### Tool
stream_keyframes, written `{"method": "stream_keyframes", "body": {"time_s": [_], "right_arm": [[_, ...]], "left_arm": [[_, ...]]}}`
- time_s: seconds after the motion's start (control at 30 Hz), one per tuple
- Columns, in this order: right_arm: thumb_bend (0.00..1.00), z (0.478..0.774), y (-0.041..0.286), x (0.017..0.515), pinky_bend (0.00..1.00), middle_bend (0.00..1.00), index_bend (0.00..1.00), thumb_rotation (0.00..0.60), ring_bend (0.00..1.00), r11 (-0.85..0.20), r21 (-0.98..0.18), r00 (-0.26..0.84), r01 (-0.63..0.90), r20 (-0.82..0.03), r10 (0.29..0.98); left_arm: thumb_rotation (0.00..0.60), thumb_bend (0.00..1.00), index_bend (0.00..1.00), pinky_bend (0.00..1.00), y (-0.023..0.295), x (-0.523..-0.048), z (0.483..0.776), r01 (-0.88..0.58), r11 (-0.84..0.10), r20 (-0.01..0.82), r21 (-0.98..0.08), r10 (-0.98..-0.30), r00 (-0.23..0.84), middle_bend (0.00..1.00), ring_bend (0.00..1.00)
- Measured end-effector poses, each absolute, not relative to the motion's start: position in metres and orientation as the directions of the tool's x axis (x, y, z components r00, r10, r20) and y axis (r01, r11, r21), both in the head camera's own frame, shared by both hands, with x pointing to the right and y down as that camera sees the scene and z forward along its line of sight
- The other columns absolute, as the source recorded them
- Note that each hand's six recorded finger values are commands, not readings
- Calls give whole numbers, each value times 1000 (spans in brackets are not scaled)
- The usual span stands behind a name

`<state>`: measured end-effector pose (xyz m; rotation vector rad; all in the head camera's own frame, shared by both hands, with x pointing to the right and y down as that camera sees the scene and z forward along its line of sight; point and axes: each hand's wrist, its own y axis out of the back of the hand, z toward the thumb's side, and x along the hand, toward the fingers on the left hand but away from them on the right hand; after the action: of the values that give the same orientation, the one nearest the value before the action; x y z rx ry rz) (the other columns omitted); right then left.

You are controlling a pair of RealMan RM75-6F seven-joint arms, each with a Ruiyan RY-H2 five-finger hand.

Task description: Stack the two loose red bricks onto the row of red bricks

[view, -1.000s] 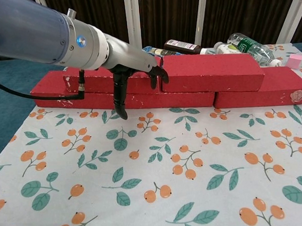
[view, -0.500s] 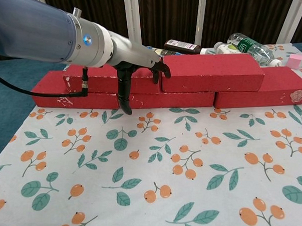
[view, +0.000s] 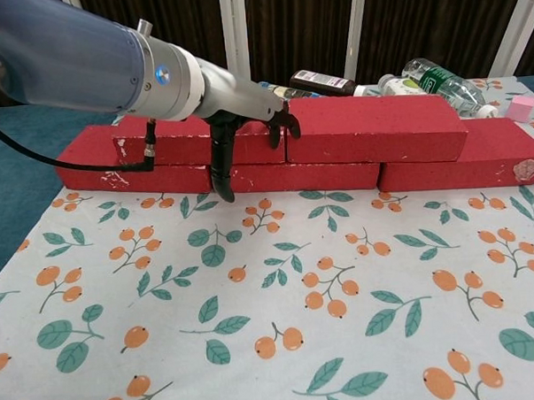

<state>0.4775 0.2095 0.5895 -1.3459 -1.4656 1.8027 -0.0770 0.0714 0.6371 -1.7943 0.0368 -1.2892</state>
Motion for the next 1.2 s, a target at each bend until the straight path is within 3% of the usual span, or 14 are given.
{"method": "stream_keyframes", "body": {"time_s": [0.4,0.7,1.0,1.2], "right_arm": [[0,589,209,477,0,0,0,600,0,-327,-918,-419,223,-394,818],[0,589,210,475,0,0,0,600,0,-335,-914,-410,227,-402,819],[0,591,209,471,0,0,0,600,0,-393,-902,-338,181,-432,836],[0,594,207,465,0,0,0,600,0,-423,-897,-253,128,-442,861]], "left_arm": [[600,0,21,45,65,-87,620,435,-579,723,-690,-513,463,163,0],[600,0,31,37,51,-126,588,309,-578,649,-755,-595,474,128,0],[600,0,59,59,62,-232,561,198,-500,536,-843,-749,389,109,0],[600,0,86,61,104,-332,548,125,-443,460,-888,-860,219,98,0]]}}
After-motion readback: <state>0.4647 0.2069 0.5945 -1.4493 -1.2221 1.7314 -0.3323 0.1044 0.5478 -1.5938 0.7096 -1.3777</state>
